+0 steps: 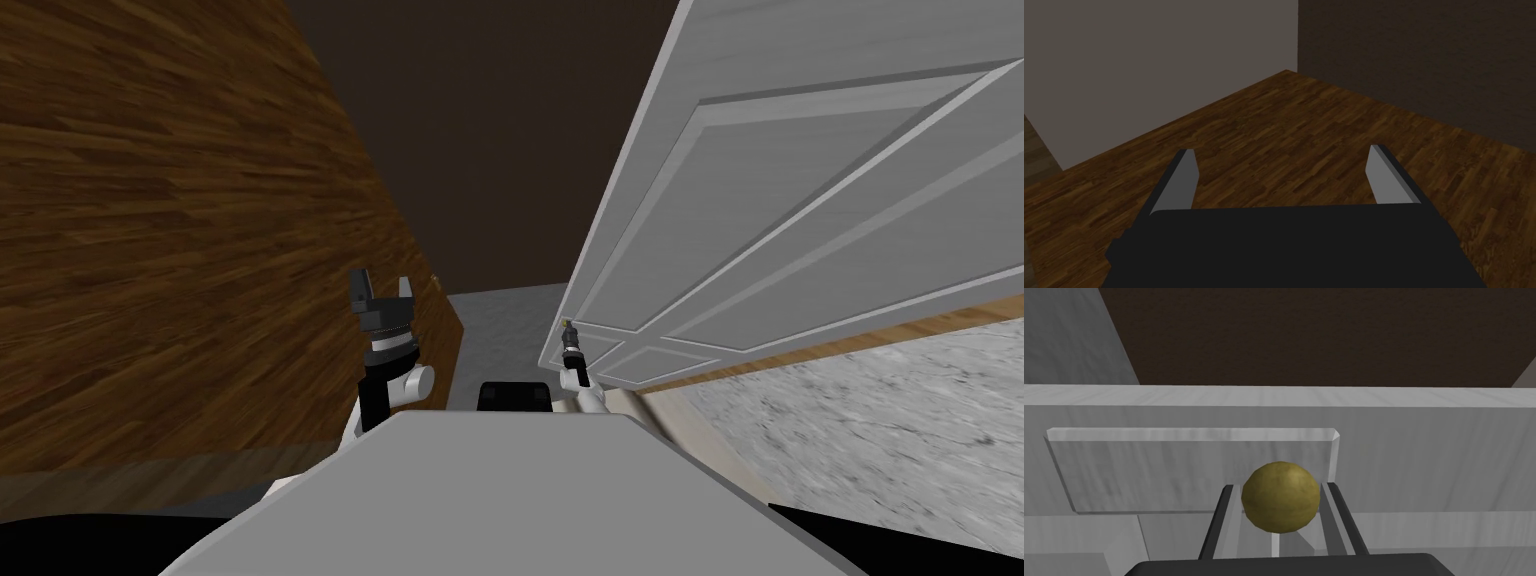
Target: Push the door open
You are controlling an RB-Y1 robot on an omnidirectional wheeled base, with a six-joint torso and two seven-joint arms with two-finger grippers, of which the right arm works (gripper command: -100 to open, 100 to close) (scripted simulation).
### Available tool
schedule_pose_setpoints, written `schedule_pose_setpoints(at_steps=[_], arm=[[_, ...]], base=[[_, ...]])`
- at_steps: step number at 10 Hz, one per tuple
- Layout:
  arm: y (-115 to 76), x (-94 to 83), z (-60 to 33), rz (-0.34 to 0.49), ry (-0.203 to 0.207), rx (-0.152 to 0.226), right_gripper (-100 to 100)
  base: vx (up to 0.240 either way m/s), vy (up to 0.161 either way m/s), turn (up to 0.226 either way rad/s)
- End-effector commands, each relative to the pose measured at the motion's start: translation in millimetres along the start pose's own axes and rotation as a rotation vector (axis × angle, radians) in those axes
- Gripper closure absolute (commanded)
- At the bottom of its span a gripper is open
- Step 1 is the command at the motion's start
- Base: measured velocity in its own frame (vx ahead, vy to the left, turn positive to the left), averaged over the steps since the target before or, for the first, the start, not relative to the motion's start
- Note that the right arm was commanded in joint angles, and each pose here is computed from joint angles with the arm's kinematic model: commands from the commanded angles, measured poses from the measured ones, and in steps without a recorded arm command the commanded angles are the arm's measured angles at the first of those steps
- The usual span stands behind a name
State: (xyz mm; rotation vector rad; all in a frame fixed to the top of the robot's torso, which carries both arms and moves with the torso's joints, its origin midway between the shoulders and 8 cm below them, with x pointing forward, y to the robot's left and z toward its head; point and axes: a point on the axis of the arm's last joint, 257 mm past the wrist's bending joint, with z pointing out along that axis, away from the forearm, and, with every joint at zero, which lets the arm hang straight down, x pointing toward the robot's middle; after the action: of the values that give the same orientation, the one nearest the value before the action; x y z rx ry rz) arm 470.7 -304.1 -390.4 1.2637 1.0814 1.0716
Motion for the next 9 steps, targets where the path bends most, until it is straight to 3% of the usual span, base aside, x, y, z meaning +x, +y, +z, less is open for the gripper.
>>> schedule_pose_setpoints(at_steps=[1,4,5,9], arm=[[-0.8,0.0,-0.8,0.0,0.0,0.001,100],[-0.8,0.0,-0.8,0.0,0.0,0.001,100],[-2.0,-12.4,-0.7,-0.009,-0.019,0.006,100],[-1.3,-28.6,0.1,-0.016,-0.046,0.005,100]], base=[[-0.017,0.0,0.004],[-0.006,0.001,-0.001],[0.085,0.012,-0.025],[0.154,0.016,-0.028]])
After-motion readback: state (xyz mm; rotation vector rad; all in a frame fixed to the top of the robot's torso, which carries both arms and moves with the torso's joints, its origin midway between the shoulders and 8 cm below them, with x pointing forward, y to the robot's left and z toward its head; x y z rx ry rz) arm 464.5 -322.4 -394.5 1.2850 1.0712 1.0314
